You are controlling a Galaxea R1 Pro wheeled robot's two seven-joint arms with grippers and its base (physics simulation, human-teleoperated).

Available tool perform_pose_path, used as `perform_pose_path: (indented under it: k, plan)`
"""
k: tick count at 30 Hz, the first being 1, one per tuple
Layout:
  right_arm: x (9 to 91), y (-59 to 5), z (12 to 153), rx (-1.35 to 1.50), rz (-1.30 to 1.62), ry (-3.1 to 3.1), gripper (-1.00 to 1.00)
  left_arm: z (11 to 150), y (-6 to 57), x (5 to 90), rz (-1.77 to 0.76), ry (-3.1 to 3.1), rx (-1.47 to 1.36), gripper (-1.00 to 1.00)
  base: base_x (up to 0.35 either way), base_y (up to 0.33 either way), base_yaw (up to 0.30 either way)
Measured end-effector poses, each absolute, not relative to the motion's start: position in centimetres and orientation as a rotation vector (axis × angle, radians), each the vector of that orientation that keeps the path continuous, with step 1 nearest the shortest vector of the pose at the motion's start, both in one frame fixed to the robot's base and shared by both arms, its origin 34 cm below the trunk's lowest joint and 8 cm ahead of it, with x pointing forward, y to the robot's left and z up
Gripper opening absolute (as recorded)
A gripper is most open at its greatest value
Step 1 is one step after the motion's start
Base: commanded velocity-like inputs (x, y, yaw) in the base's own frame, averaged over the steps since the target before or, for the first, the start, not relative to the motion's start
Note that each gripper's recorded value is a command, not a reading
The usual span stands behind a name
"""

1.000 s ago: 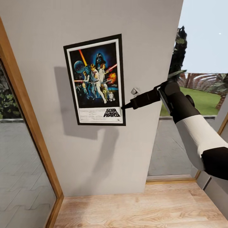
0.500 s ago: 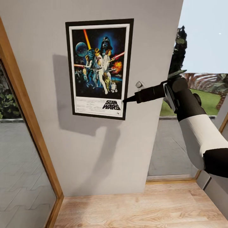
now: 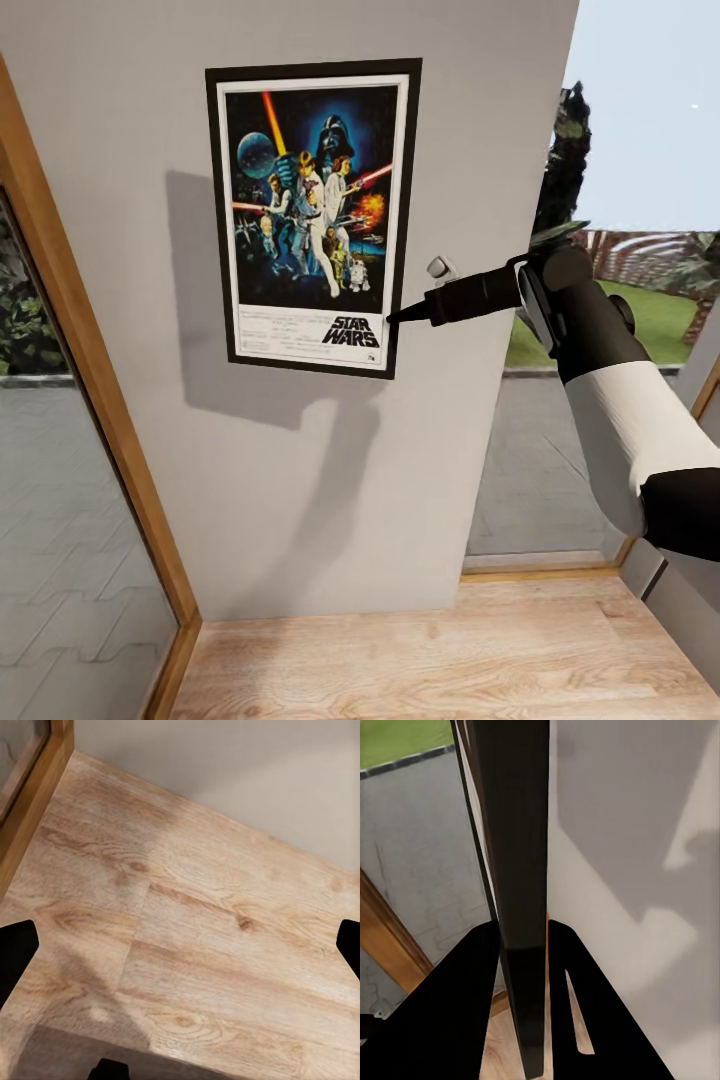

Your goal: Pick up the poster from the kitchen countertop and hang it on one of the wall nails in the kitchen.

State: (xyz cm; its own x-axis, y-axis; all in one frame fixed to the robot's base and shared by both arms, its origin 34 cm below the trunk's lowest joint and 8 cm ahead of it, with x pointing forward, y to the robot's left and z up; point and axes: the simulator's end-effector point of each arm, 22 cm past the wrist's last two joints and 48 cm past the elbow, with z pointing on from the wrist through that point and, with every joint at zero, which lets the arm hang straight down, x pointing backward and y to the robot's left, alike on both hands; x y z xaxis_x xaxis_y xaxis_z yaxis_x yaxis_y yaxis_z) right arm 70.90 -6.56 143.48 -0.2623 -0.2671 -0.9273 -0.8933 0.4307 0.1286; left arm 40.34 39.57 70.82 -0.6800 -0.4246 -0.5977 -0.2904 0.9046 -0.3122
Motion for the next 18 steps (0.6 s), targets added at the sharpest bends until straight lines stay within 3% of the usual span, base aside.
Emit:
perform_pose_path:
  k: [18]
  plan:
    - [70.44, -6.11, 143.96, -1.022, 0.845, 1.747, -1.0, 70.82, 39.57, 40.34, -0.249, 2.362, -0.508, 1.0, 0.0, 0.0, 0.0]
